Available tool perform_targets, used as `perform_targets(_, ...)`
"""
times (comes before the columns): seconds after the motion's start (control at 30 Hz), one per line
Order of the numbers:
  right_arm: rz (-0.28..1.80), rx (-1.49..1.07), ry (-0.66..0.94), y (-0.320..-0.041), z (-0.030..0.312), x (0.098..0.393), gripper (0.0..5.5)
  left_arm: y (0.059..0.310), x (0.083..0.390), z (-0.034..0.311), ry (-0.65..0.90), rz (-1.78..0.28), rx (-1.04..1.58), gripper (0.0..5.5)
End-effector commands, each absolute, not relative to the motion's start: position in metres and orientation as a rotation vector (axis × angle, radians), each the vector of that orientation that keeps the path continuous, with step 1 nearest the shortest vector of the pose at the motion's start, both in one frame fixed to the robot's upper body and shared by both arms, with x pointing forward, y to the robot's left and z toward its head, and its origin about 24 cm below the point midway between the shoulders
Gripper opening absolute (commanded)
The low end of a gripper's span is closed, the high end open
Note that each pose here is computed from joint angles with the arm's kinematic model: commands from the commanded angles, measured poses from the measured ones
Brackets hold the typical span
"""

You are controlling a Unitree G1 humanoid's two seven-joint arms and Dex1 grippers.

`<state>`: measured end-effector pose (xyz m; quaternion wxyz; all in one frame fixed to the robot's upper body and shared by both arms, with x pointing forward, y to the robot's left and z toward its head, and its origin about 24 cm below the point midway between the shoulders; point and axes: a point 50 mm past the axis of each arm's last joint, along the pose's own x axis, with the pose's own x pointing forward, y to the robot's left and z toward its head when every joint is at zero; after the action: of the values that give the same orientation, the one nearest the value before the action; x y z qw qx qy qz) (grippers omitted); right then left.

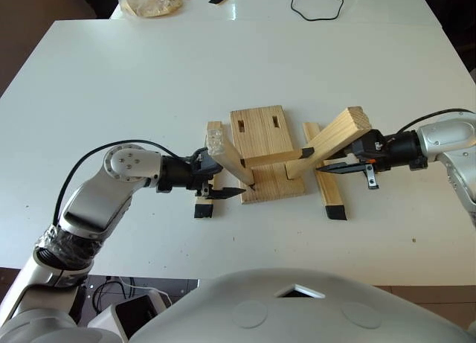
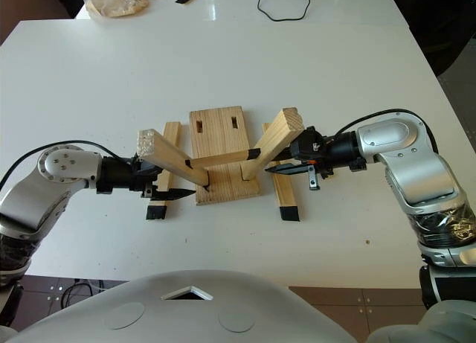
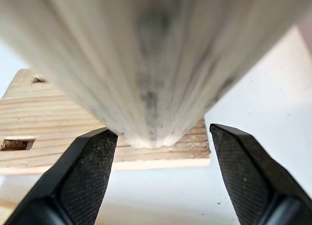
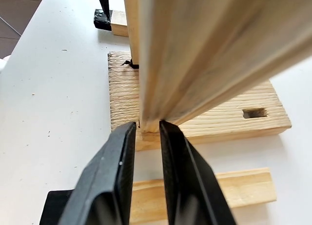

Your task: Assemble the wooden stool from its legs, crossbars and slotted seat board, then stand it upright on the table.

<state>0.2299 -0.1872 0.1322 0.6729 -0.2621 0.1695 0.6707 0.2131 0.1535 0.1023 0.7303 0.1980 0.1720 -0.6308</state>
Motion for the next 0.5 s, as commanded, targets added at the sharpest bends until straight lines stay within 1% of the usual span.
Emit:
perform_targets(0.03,1.548,-0.631,0.306,-0.174,0.133,0.230,0.87,0.142,0.224,0.102,0.301,-1.383,0.448,3.43)
perform_targets(0.13,1.461,-0.673,0.332,-0.185,0.128,0.237,0.87,0.151,0.236,0.097,0.297,-1.285,0.471,3.43)
perform_targets(0.23,1.415,-0.687,0.320,-0.186,0.125,0.240,0.87,0.156,0.243,0.091,0.295,-1.227,0.482,3.43)
perform_targets(0.37,1.339,-0.713,0.305,-0.188,0.120,0.246,0.87,0.160,0.242,0.089,0.288,-1.204,0.475,3.43)
perform_targets(0.5,1.273,-0.700,0.296,-0.193,0.119,0.245,0.87,0.170,0.236,0.090,0.290,-1.183,0.470,3.43)
